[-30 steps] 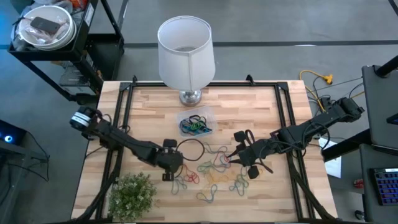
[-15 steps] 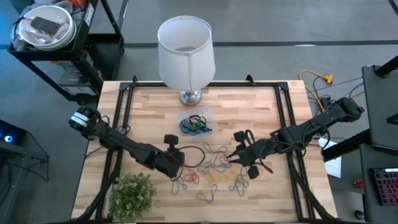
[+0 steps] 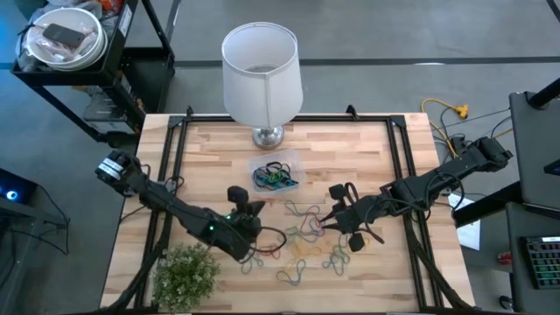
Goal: Pick and place rubber bands into bin
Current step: Put the red rubber band into the transparent container
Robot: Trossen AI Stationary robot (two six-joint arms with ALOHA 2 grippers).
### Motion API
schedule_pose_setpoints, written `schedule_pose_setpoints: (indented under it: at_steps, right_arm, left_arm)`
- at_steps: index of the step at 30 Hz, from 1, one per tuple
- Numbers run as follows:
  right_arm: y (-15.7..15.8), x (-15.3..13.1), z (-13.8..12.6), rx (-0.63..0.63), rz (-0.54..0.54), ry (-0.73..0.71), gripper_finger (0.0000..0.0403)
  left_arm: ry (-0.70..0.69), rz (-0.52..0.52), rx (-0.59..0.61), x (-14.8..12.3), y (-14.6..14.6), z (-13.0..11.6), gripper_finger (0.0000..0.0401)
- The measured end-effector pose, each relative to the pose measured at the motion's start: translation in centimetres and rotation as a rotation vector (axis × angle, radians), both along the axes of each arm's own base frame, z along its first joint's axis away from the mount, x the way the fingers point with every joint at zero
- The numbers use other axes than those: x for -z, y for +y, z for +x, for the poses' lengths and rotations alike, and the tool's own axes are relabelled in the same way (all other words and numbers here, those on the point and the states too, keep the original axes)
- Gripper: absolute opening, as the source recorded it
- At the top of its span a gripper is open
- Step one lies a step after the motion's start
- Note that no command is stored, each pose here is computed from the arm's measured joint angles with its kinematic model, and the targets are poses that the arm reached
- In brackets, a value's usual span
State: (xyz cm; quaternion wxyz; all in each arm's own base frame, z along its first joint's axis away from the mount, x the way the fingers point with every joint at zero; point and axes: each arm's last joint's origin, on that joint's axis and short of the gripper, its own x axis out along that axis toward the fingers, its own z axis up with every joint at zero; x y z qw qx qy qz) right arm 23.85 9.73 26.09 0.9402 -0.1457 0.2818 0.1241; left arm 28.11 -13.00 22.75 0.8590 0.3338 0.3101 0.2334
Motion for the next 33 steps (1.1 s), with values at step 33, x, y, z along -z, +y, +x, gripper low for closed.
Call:
schedule_pose_setpoints:
  at_steps: [33]
  right_arm:
    - [0.0,0.0,0.0,0.006,0.010,0.001,0.0082]
  left_arm:
    - [0.089,-0.151,-0.055,-1.9,13.5,4.0,0.0000]
